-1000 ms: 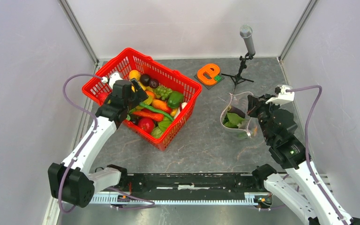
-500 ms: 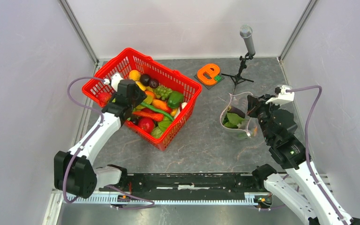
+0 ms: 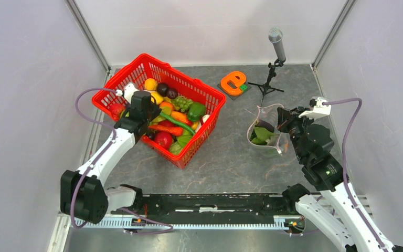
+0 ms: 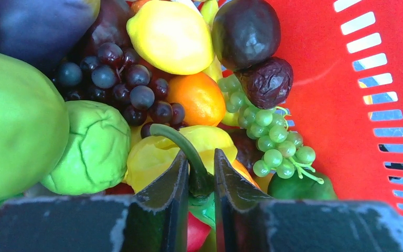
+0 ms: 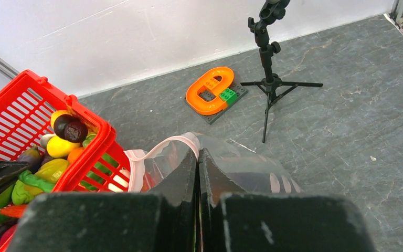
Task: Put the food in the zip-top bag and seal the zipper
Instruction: Pick up the fake vegetable from the bin.
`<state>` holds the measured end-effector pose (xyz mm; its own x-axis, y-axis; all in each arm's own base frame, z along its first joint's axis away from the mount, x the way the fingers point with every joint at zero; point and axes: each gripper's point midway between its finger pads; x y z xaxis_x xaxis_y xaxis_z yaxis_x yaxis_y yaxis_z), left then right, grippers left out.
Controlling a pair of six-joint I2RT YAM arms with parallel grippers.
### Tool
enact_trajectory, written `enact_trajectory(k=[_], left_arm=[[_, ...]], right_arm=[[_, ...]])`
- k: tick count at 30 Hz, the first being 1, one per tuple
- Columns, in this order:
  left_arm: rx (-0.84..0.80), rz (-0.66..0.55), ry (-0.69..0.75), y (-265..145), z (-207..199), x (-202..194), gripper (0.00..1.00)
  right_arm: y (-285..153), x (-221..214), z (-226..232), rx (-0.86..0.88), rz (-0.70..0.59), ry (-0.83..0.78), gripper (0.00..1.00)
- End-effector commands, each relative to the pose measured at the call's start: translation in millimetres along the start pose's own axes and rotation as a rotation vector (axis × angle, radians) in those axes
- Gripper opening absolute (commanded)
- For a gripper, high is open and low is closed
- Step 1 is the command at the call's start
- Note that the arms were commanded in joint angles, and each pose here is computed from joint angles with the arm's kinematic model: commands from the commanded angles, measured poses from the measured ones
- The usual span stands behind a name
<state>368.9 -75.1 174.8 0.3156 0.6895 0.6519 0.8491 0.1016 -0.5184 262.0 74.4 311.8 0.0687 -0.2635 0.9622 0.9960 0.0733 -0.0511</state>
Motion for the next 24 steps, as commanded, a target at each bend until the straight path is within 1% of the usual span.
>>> enact_trajectory(k=[1, 5, 9, 16, 19, 22, 24], left_arm=[[-0.065, -0.054, 0.009, -16, -10, 17, 0.02], [-0.161, -0.141, -0.013, -43, -31, 47, 0.02], [-0.223, -0.215, -0.026, -70, -46, 75, 0.02], [-0.263, -0.316, -0.031, -111, -54, 111, 0.02], [-0.279, -0.373, -0.055, -131, -56, 129, 0.02], [-0.338, -0.423, -0.074, -153, -65, 145, 0.02], [-0.391, -0.434, -0.09, -165, -74, 151, 0.02]], right_arm=[[0, 11, 4, 0.013, -0.041, 0.035, 0.06], [1, 9, 4, 0.014, -0.035, 0.039, 0.06], [2, 6, 5, 0.015, -0.033, 0.047, 0.05], [3, 4, 5, 0.014, -0.027, 0.051, 0.05], [3, 2, 6, 0.019, -0.02, 0.056, 0.05], [4, 1, 6, 0.019, -0.019, 0.064, 0.05], [4, 0, 7, 0.02, -0.017, 0.071, 0.05]])
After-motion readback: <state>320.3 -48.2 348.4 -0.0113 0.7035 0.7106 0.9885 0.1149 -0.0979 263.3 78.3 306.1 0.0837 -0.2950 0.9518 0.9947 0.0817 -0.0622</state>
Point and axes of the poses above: each gripper's point midway between its finger pads, its own y axis out along the fingers, its own z axis along the line the jaws close on, x = y × z, and after that the axes turned 6 degrees about -y, right-handed
